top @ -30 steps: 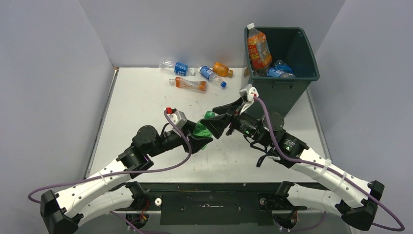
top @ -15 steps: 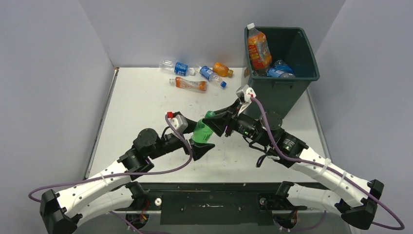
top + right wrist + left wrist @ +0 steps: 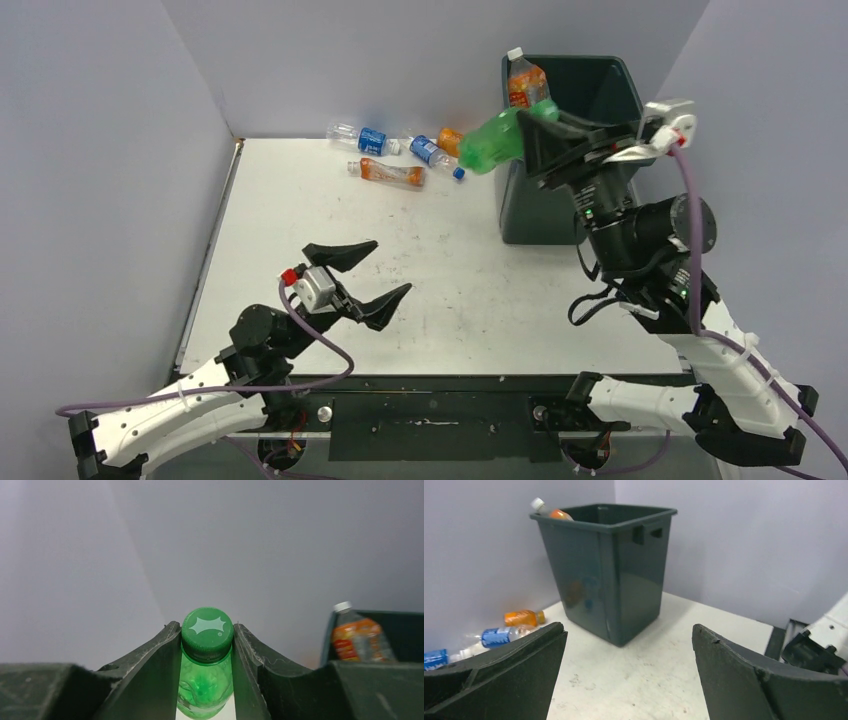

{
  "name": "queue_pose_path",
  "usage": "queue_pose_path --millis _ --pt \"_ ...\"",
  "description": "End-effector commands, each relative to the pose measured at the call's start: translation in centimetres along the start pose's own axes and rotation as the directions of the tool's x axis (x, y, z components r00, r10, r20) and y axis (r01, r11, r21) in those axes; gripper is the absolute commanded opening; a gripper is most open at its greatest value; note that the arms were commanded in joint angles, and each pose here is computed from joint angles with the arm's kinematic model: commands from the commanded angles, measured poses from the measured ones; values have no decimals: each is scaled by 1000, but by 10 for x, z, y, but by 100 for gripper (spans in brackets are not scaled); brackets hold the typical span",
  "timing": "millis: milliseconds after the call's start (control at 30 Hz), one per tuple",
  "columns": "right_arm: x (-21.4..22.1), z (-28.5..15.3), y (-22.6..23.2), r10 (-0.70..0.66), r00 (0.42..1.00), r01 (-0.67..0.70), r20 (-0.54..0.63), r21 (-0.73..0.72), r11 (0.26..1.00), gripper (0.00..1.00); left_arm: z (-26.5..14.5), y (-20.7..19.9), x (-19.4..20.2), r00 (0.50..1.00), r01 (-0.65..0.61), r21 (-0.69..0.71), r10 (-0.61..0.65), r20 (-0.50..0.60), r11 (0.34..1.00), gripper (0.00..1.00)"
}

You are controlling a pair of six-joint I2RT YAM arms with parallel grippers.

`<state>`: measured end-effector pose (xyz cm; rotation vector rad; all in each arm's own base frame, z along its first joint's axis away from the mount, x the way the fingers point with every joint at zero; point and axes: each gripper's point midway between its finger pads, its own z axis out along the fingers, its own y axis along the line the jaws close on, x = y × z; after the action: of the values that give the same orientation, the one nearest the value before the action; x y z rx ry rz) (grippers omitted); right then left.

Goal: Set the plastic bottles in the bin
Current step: Place the plastic bottle in the trash bin.

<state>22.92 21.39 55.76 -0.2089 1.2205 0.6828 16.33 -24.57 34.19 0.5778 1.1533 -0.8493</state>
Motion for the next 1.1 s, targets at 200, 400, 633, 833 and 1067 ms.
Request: queue_pose_path --millis 200,400,633,833,1067 --pt "-69 0 -151 -233 931 -34 282 699 714 5 -8 28 -23 988 -128 -158 140 69 979 96" --pt "-70 24 -244 -310 902 -78 301 819 568 5 -7 31 -23 986 -150 -176 161 48 973 96" --pt "-17 51 -360 -236 897 -193 374 811 553 5 -6 25 -21 988 -142 -146 150 42 979 96" --pt "17 83 -394 -295 918 -64 264 835 547 5 1 16 -12 992 -125 -101 127 18 987 96" --pt "38 103 -432 -245 949 -30 198 832 555 88 0 23 -11 991 -134 -133 136 5 982 96"
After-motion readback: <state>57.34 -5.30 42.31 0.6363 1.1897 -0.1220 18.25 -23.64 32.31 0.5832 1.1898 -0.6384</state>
